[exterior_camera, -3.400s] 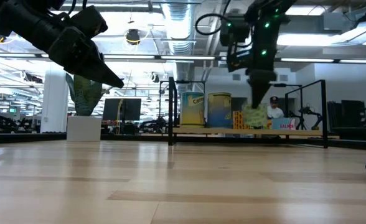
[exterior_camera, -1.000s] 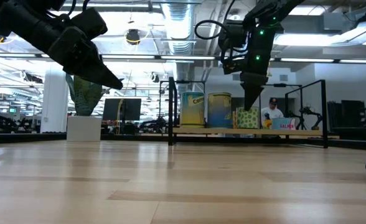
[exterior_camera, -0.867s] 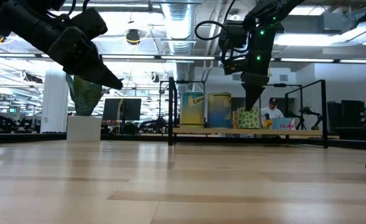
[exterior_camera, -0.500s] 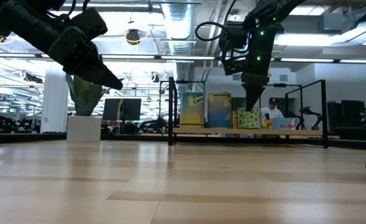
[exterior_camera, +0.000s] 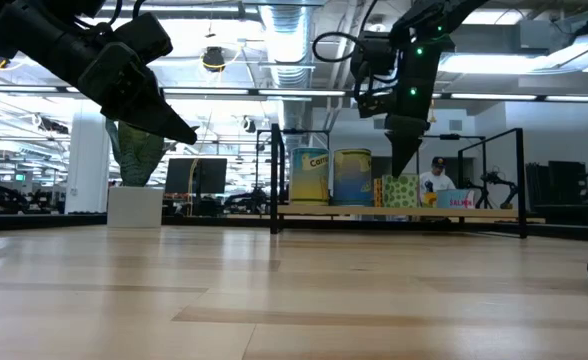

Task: Pick and place cans onto a shelf
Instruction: Adjust the canned peas on the shelf

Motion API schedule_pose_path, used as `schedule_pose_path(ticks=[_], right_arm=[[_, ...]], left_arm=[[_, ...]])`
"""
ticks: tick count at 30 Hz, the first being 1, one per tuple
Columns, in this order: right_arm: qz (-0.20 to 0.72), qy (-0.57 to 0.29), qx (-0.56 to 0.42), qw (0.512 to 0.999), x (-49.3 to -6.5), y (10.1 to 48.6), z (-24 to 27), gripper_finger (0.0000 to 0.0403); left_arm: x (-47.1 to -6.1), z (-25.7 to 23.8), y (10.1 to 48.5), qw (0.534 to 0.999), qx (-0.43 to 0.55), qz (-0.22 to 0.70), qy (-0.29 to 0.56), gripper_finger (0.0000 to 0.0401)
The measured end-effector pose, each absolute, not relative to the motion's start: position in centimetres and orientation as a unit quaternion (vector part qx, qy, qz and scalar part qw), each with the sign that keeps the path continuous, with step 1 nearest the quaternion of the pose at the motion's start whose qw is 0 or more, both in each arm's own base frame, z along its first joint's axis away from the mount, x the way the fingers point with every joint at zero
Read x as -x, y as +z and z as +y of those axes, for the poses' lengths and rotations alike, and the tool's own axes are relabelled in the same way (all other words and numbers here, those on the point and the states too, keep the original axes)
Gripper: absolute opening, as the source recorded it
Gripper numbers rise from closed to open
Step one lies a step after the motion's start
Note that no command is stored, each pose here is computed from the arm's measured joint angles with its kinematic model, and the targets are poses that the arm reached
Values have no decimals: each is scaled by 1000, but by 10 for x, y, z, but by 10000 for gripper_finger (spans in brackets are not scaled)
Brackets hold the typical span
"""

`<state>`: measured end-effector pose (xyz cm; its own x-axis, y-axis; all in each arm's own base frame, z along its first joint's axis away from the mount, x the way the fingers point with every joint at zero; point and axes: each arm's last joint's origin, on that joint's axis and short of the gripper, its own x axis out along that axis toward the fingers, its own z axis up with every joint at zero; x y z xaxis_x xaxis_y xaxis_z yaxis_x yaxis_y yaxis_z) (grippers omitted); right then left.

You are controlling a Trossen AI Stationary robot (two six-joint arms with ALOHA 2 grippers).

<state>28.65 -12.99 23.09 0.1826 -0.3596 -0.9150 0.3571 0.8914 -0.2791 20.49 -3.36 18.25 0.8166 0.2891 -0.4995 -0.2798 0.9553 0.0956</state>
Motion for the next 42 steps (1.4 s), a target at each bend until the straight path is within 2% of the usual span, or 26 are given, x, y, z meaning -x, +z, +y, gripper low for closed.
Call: schedule_pose_path(ticks=[8, 13, 21, 27, 35, 42], right_arm=[[597, -255, -32, 760, -288, 263, -130, 167], [629, -295, -123, 709, -276, 272, -121, 160], [705, -267, -209, 623, -263, 271, -83, 158], [714, -222, -157, 645, -275, 271, -37, 162], [674, -65, -20, 736, -293, 270, 34, 158], [628, -77, -38, 773, -295, 272, 75, 155]], left_arm=[[-205, -34, 182, 953, -4, 263, 151, 139], [-205, -33, 182, 952, -9, 264, 154, 139], [-205, -33, 182, 951, -11, 262, 163, 139], [-205, -33, 182, 951, -10, 262, 163, 139], [-205, -33, 182, 951, -6, 260, 168, 139], [-205, -33, 182, 951, -4, 260, 169, 139]])
